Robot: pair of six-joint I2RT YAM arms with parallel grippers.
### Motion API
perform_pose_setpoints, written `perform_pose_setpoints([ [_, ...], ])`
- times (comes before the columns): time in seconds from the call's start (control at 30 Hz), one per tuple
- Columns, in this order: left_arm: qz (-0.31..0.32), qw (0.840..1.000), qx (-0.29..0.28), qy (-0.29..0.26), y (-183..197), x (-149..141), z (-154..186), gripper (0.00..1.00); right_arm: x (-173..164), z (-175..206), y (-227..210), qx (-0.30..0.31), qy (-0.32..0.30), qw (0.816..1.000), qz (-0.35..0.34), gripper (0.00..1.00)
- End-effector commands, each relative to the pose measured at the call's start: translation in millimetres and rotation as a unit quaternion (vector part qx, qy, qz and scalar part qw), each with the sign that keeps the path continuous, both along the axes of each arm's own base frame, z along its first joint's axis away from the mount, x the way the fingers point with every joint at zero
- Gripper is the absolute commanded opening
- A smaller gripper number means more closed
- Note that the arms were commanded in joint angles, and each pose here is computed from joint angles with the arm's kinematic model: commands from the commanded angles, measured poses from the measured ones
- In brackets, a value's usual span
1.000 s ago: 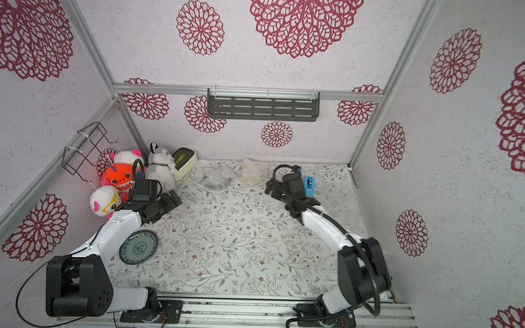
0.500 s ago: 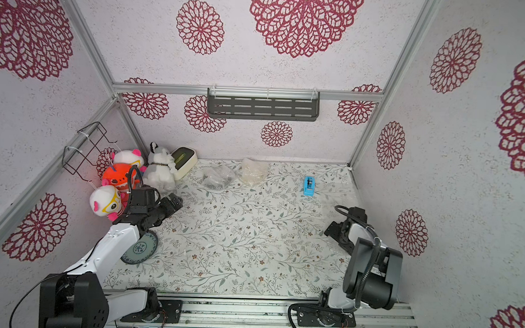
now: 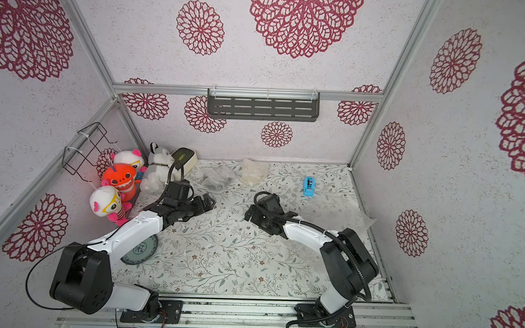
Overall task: Wrap dinner plates in bubble wrap
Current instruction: Move the bubble wrap to the center of the board.
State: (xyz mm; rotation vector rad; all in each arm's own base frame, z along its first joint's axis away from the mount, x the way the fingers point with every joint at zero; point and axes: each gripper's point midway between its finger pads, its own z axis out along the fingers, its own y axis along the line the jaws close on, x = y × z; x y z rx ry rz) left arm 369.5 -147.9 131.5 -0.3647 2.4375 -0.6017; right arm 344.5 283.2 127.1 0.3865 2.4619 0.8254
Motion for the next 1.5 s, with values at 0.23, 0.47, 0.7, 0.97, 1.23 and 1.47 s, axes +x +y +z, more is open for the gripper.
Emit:
perform_pose_setpoints([
  [0.23,-0.037,0.998,0.023,0.043,-38,-20,-25,0.98,-39,-52,-260,-0.233,0.1,0.955,-0.153,0.99],
  [0.47,0.037,0.995,0.081,0.035,15,-29,-22,0.98,-108,-108,-236,-0.185,0.213,0.955,-0.092,0.99],
  [0.7,0.191,0.968,0.135,0.086,133,-66,-28,0.98,-93,-106,-116,-0.056,0.174,0.981,-0.071,0.99],
  [0.97,0.276,0.951,0.125,0.062,185,-76,-10,0.98,34,7,121,0.118,-0.008,0.993,-0.025,0.99],
  [1.23,0.325,0.934,0.126,0.075,209,-98,-13,0.98,24,26,60,0.016,-0.086,0.995,-0.051,0.99],
  [1.47,0.472,0.856,0.156,0.138,270,-151,-22,0.98,30,-27,-29,-0.192,-0.071,0.979,0.022,0.99],
])
